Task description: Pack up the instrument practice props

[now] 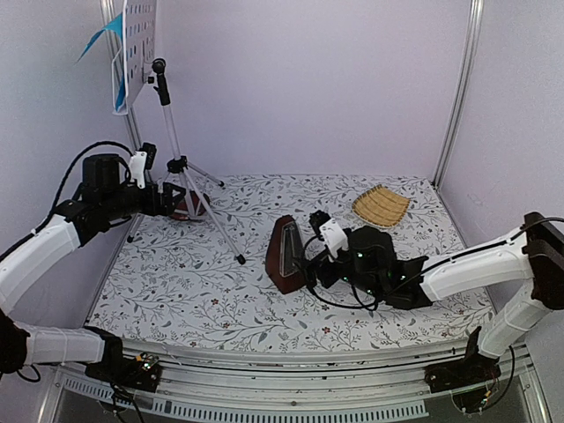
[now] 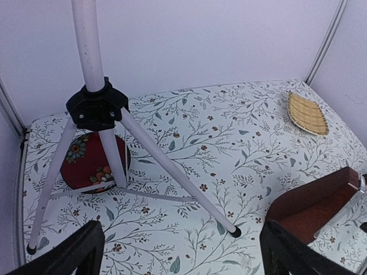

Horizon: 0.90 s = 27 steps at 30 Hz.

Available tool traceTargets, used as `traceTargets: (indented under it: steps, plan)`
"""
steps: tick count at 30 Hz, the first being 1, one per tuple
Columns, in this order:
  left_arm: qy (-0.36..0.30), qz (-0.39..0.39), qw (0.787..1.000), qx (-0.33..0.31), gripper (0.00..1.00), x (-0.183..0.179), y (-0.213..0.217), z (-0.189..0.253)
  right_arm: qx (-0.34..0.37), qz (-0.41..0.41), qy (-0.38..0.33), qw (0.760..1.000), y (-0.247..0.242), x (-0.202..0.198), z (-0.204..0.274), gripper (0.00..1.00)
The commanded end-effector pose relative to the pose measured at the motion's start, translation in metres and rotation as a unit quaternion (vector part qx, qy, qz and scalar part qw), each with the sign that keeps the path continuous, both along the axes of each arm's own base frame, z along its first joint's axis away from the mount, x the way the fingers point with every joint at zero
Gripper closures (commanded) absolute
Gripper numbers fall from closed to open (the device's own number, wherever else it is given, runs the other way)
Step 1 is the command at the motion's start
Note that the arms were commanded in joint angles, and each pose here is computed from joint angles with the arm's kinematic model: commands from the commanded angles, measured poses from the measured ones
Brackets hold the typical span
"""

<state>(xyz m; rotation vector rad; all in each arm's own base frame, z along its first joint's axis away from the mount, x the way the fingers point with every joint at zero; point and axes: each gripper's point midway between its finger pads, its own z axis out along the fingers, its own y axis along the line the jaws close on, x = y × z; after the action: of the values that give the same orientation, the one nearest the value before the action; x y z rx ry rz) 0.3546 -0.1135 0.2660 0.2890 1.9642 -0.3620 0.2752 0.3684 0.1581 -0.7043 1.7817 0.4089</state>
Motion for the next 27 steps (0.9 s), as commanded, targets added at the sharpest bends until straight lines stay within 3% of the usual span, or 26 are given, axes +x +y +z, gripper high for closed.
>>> traceTargets:
  steps: [1, 6, 10, 17, 27]
  plan:
    - [-0.02, 0.004, 1.0, -0.02, 0.02, -0.01, -0.002, 0.019, 0.017, -0.017, -0.009, 1.0, -0.039, 0.0, 0.025, 0.01]
    - [-0.039, -0.041, 0.993, -0.101, 0.03, -0.028, -0.058, 0.025, 0.084, -0.065, 0.024, 0.994, -0.104, 0.025, 0.045, 0.01]
    - [-0.043, -0.115, 0.985, -0.123, 0.04, -0.033, -0.127, 0.019, 0.154, -0.092, 0.079, 0.981, -0.143, 0.048, 0.048, 0.01]
    - [-0.006, -0.279, 0.958, -0.065, 0.03, -0.042, -0.239, -0.021, 0.199, -0.087, 0.114, 0.969, -0.156, 0.051, 0.037, 0.01]
    - [0.007, -0.354, 0.934, -0.041, 0.02, -0.041, -0.293, -0.046, 0.231, -0.071, 0.116, 0.963, -0.156, 0.04, 0.04, 0.01]
